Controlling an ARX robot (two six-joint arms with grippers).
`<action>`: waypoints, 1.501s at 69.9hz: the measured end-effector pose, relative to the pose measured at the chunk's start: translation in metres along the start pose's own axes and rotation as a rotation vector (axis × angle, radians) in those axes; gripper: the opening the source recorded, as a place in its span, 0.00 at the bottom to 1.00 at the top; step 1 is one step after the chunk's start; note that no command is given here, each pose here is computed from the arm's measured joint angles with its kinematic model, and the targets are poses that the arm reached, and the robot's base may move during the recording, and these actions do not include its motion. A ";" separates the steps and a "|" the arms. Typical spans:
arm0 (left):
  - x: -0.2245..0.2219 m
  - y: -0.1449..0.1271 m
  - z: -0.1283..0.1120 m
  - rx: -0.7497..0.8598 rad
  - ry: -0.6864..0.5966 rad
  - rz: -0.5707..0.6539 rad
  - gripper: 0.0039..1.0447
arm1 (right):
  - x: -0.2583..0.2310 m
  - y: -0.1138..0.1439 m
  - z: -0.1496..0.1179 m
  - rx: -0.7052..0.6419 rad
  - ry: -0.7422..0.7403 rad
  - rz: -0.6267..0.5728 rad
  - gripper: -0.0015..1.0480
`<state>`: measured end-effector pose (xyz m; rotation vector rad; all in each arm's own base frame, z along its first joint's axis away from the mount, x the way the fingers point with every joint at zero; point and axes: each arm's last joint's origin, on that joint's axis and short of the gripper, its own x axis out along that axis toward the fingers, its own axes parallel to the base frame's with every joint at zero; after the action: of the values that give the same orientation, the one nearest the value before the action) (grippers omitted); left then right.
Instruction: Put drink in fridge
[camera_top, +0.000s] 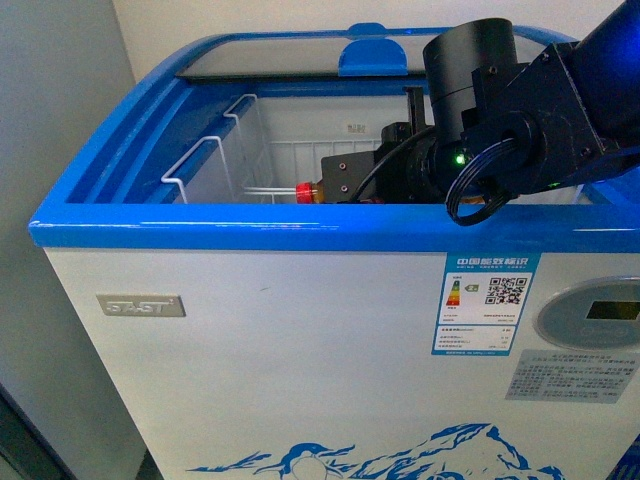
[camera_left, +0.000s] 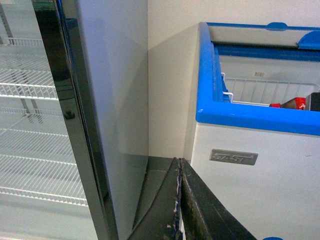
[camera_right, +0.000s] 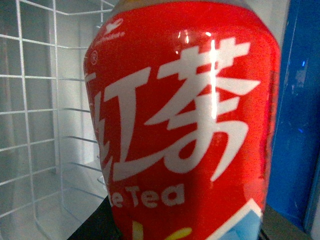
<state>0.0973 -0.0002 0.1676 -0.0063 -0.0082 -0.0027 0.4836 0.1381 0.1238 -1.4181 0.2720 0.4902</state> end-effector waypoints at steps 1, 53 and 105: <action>0.000 0.000 0.000 0.000 0.000 0.000 0.02 | 0.001 0.001 0.000 0.009 0.003 0.005 0.36; 0.000 0.000 0.000 0.001 0.000 0.000 0.02 | -0.002 0.005 0.002 0.319 0.026 0.169 0.87; 0.000 0.000 0.000 0.002 0.000 0.000 0.02 | -0.153 -0.072 0.013 0.498 -0.222 -0.421 0.93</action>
<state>0.0973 -0.0002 0.1677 -0.0048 -0.0086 -0.0023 0.3838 0.1208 0.2593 -0.8895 -0.0846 0.2065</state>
